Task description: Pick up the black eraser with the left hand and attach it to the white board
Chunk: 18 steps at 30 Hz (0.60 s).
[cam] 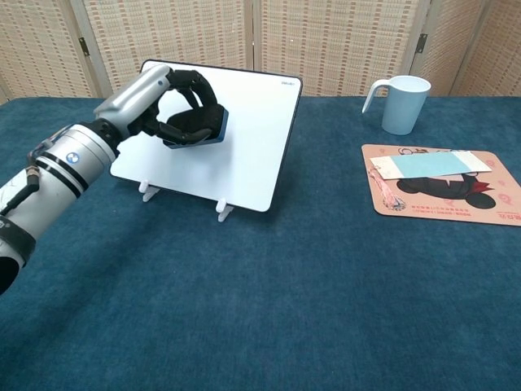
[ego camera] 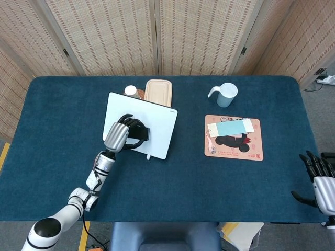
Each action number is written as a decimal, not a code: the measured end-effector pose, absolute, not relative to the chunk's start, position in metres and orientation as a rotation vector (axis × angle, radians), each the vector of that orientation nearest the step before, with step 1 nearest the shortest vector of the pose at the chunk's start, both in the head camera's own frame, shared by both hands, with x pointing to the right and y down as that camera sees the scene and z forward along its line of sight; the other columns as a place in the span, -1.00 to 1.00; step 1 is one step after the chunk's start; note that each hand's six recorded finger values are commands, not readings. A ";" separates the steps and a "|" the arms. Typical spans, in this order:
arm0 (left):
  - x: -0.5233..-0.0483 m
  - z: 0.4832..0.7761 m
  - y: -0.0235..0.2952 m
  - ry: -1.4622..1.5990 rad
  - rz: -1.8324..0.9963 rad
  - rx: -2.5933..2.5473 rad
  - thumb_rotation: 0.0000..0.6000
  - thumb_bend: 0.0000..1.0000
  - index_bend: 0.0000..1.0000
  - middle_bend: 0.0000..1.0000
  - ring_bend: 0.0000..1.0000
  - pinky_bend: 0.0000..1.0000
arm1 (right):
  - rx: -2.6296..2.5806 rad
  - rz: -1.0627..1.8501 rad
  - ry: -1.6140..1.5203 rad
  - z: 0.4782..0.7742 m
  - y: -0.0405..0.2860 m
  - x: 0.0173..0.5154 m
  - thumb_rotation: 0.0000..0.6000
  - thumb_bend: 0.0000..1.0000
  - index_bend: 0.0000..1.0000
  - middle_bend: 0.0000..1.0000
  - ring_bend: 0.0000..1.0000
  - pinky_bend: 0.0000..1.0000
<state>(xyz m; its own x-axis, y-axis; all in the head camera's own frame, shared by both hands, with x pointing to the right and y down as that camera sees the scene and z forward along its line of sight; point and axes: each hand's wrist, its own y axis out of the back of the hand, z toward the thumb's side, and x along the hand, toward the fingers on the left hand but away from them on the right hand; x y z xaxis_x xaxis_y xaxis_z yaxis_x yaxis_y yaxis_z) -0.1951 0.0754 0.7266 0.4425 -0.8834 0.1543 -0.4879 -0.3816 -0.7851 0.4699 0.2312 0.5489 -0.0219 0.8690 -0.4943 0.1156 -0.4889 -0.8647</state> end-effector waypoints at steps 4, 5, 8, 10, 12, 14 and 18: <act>-0.193 0.733 0.072 1.155 -0.775 -2.043 1.00 -0.33 -0.14 -0.02 -0.21 -0.55 | -1.638 1.590 -1.046 0.551 0.229 0.474 1.00 -0.61 -1.00 -1.00 -1.00 -1.00; -0.193 0.734 0.072 1.156 -0.780 -2.046 1.00 -0.33 -0.14 -0.02 -0.21 -0.55 | -1.637 1.594 -1.046 0.552 0.228 0.474 1.00 -0.61 -1.00 -1.00 -1.00 -1.00; -0.192 0.739 0.071 1.158 -0.797 -2.058 1.00 -0.33 -0.14 -0.02 -0.22 -0.55 | -1.635 1.598 -1.046 0.553 0.227 0.475 1.00 -0.61 -1.00 -1.00 -1.00 -1.00; -0.191 0.742 0.070 1.158 -0.807 -2.066 1.00 -0.33 -0.15 -0.02 -0.22 -0.55 | -1.631 1.600 -1.050 0.553 0.227 0.475 1.00 -0.61 -1.00 -1.00 -1.00 -1.00; -0.190 0.743 0.070 1.157 -0.812 -2.071 1.00 -0.33 -0.15 -0.02 -0.23 -0.55 | -1.628 1.602 -1.053 0.553 0.227 0.476 1.00 -0.61 -1.00 -1.00 -1.00 -1.00; -0.189 0.744 0.071 1.158 -0.811 -2.077 1.00 -0.33 -0.15 -0.02 -0.23 -0.55 | -1.627 1.600 -1.054 0.552 0.227 0.475 1.00 -0.61 -1.00 -1.00 -1.00 -1.00; -0.185 0.744 0.072 1.152 -0.804 -2.078 1.00 -0.33 -0.14 -0.02 -0.23 -0.55 | -1.623 1.598 -1.059 0.551 0.227 0.476 1.00 -0.61 -1.00 -1.00 -1.00 -1.00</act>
<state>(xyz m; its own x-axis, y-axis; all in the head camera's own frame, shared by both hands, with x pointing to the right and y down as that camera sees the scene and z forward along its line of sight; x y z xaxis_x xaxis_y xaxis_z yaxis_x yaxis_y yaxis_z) -0.1850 0.0718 0.7443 0.4336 -0.8768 0.2079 -0.4971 -0.4251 -0.7564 0.4758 0.2273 0.5513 -0.0529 0.8672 -0.4952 0.1180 -0.4870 -0.8654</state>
